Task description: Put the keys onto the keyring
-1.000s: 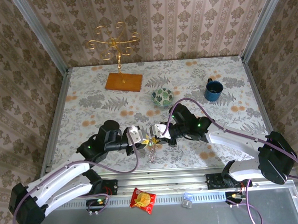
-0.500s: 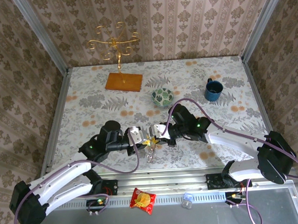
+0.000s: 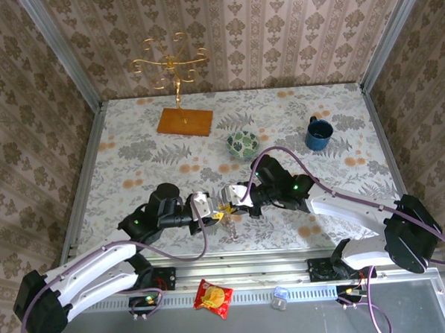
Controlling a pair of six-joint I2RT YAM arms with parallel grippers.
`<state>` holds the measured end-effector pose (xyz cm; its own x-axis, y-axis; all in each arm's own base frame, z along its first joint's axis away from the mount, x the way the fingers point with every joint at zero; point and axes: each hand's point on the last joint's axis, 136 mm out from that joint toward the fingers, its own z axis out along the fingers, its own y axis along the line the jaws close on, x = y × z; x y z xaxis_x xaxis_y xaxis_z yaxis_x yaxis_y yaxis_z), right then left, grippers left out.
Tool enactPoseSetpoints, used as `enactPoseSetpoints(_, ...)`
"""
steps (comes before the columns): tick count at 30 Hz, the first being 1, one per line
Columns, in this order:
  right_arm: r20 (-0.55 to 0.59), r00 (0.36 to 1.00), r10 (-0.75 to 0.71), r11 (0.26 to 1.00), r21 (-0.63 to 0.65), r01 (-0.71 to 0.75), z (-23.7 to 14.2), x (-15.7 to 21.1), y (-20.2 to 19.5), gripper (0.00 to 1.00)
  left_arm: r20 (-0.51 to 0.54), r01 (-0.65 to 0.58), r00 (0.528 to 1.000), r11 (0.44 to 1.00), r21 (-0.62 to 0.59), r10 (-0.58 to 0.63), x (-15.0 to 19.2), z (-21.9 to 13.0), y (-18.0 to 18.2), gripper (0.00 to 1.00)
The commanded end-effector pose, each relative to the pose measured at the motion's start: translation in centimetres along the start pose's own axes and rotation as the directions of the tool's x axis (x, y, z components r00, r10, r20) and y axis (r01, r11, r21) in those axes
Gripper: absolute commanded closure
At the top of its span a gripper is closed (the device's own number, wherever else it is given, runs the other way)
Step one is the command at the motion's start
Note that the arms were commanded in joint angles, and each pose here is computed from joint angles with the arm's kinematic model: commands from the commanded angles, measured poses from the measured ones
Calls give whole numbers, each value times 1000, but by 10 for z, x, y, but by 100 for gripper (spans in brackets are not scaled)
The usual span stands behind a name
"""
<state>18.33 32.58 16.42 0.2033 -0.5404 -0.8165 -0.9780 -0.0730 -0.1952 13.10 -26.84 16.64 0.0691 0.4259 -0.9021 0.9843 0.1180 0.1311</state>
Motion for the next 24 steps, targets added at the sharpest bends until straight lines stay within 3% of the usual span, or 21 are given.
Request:
enactPoseSetpoints(1, 62, 998, -25, 1000, 7, 25, -2, -21, -5, 100, 47, -19, 999, 1000, 0, 19, -9, -2, 0, 80)
enactPoseSetpoints(13, 62, 997, -38, 999, -10, 39, 1, -24, -5, 100, 57, -26, 998, 1000, 11, 25, -12, -1, 0, 84)
enactPoseSetpoints(24, 64, 998, -28, 1000, -10, 29, 0, -21, -2, 99, 27, -35, 999, 999, 26, 34, -7, 2, 0, 100)
